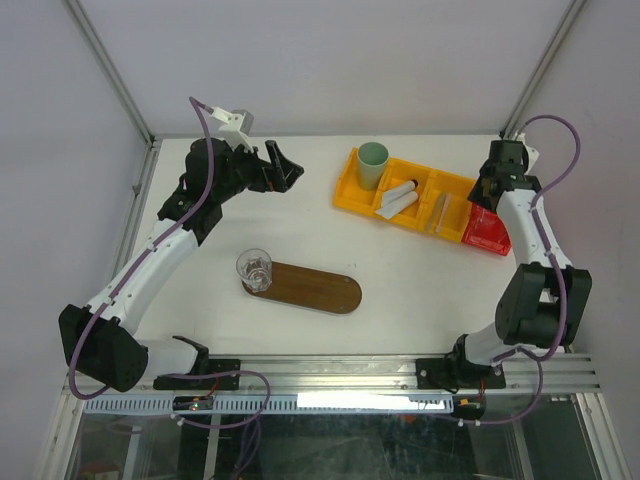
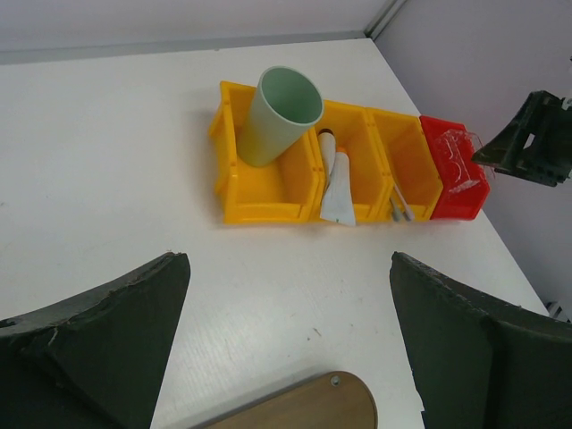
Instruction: Prepare toiletry sets of a toothbrush and toothpaste on the tray
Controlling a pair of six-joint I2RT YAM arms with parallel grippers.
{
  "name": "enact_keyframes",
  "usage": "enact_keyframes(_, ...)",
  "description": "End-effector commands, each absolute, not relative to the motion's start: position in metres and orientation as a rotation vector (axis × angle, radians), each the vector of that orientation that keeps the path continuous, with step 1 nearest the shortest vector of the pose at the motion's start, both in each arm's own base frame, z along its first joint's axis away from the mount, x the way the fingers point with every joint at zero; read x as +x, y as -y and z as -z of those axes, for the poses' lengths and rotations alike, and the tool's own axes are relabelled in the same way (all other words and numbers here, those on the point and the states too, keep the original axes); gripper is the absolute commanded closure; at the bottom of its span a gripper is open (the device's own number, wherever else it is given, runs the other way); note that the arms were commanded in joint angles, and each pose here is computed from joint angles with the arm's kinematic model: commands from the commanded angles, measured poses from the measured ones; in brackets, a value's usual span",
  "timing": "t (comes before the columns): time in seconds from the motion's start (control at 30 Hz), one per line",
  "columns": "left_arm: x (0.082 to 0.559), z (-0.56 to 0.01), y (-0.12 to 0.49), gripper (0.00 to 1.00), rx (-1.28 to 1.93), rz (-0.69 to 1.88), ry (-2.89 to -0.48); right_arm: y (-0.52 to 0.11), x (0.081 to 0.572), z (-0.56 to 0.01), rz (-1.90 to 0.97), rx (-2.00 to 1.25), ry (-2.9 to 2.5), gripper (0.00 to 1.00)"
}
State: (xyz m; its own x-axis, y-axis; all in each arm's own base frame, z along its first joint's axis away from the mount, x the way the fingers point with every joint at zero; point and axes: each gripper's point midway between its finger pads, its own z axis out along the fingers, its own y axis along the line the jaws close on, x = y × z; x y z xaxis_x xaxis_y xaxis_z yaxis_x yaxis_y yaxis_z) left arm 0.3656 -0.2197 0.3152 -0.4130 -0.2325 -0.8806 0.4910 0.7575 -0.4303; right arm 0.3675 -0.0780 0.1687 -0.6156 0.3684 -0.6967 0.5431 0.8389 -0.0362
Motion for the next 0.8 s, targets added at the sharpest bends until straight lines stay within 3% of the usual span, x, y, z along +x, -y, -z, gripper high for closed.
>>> enact_keyframes(0.0, 0.364, -0.349, 0.223, 0.01, 0.211, 0.841, -1.749, 0.093, 0.387, -0.182, 0.252, 0.674, -2.252, 0.47)
enact_keyframes(0.37, 0.365, -0.347, 0.224, 0.01, 0.207, 0.844, -1.759, 0.097, 0.411, -0.16, 0.064, 0.614, -2.296, 0.66)
enact_keyframes(0.77, 0.366, -0.346, 0.224, 0.01, 0.206, 0.841, -1.762, 0.108, 0.428, -0.144, 0.085, 0.628, -2.331, 0.8)
